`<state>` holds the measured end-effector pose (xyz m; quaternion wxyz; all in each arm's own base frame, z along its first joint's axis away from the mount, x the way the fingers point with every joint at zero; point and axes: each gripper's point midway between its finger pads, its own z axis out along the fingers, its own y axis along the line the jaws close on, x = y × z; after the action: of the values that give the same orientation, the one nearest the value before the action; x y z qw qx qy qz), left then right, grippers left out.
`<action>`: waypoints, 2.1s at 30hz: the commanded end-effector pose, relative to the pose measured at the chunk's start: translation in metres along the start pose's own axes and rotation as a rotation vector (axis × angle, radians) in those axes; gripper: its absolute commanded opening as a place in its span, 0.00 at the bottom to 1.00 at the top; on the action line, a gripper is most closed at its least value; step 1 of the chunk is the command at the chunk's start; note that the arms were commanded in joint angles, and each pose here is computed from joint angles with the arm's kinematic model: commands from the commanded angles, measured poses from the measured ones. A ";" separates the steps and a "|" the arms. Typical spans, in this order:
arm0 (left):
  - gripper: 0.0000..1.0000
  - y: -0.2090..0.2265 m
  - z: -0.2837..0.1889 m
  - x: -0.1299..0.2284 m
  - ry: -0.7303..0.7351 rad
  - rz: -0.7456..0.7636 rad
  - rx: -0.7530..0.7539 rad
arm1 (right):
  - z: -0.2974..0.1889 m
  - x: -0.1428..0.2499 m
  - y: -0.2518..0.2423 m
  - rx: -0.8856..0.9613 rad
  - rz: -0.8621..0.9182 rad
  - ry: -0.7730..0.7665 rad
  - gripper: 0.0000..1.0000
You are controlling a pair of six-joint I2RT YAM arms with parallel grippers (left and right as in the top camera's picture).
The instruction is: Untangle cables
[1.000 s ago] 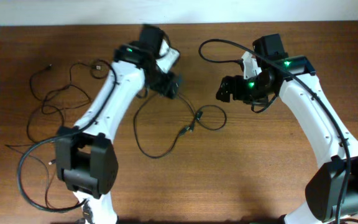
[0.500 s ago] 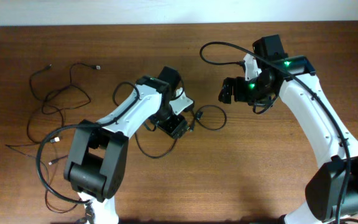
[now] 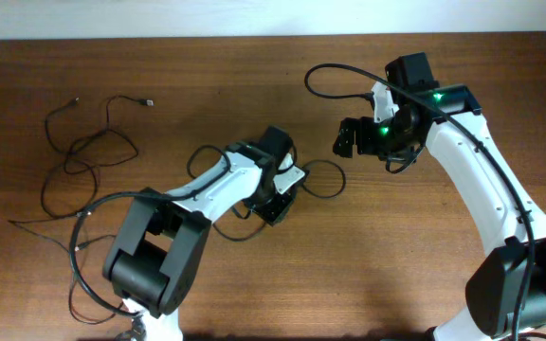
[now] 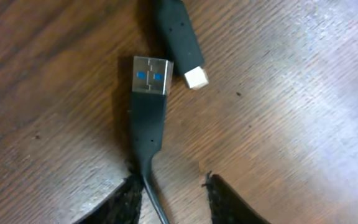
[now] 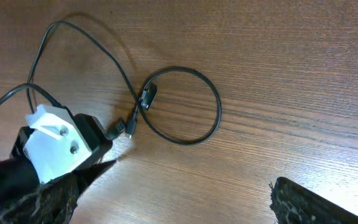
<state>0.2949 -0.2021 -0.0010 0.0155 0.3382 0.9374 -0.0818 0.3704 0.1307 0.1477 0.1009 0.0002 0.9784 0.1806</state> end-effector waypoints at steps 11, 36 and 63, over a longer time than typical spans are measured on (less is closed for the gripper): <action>0.00 0.022 0.011 0.001 0.011 -0.119 -0.136 | 0.000 -0.005 -0.002 0.008 -0.009 -0.013 1.00; 0.52 0.007 -0.028 -0.145 -0.422 -0.144 -0.007 | 0.000 -0.003 -0.003 0.009 -0.008 -0.008 1.00; 0.09 -0.010 0.028 -0.108 -0.213 -0.116 -0.070 | 0.000 -0.004 -0.003 0.009 -0.008 -0.010 0.99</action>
<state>0.3876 -0.2776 0.0040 0.1534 0.2618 0.9485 -0.0910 0.3720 0.1310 0.1480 0.1040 -0.0002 0.9780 0.1811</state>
